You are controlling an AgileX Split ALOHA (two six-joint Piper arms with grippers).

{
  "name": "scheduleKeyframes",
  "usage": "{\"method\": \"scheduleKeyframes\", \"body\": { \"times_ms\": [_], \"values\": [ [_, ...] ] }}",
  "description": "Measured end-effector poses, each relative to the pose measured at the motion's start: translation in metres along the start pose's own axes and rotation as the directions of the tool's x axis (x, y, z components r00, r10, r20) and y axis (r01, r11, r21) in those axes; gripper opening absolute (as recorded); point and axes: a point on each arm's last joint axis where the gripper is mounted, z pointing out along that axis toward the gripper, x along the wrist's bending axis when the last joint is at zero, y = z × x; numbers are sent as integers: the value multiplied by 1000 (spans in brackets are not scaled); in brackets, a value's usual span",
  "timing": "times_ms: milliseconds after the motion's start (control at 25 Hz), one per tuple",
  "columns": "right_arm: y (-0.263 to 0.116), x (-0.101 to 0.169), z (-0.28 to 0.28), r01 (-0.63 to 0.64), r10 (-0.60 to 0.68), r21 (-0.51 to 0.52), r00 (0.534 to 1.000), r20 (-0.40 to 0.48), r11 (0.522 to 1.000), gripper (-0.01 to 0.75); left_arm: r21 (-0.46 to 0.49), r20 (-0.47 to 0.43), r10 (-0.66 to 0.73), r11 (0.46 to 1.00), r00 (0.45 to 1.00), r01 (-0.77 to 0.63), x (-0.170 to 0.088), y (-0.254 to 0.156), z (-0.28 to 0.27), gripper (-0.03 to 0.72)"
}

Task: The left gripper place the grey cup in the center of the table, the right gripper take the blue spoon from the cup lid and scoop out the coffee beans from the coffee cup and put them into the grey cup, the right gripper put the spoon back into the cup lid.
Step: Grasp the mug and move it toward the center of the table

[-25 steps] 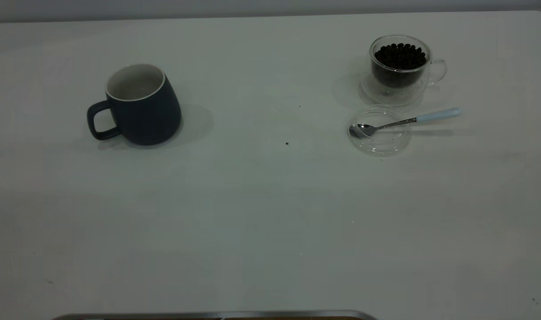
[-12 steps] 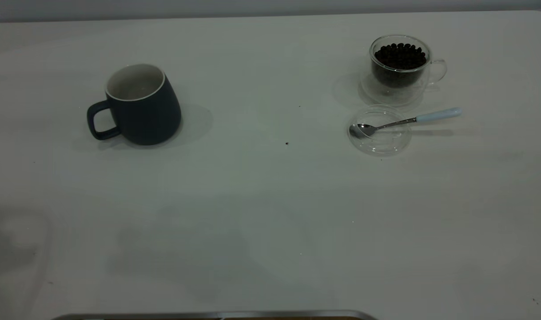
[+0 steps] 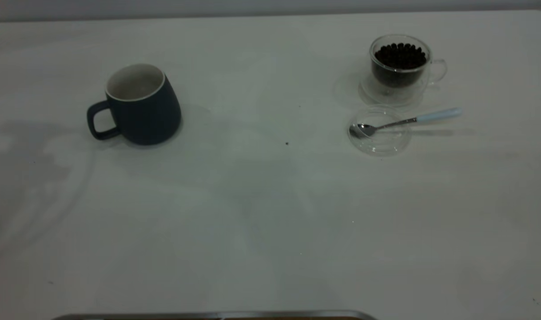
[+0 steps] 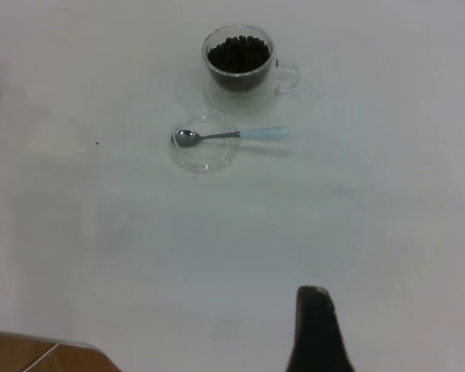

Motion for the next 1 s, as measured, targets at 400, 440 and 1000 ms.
{"method": "scheduleKeyframes", "body": {
  "times_ms": [400,440,1000],
  "values": [
    [0,0,0,0,0,0,1000,0,1000,562,191,47,143,970,989,-150,-15,48,82,475],
    [0,0,0,0,0,0,1000,0,1000,562,200,55,189,960,980,-196,-19,49,88,475],
    [0,0,0,0,0,0,1000,0,1000,562,56,123,765,631,632,-774,-66,60,150,475]
  ]
}}
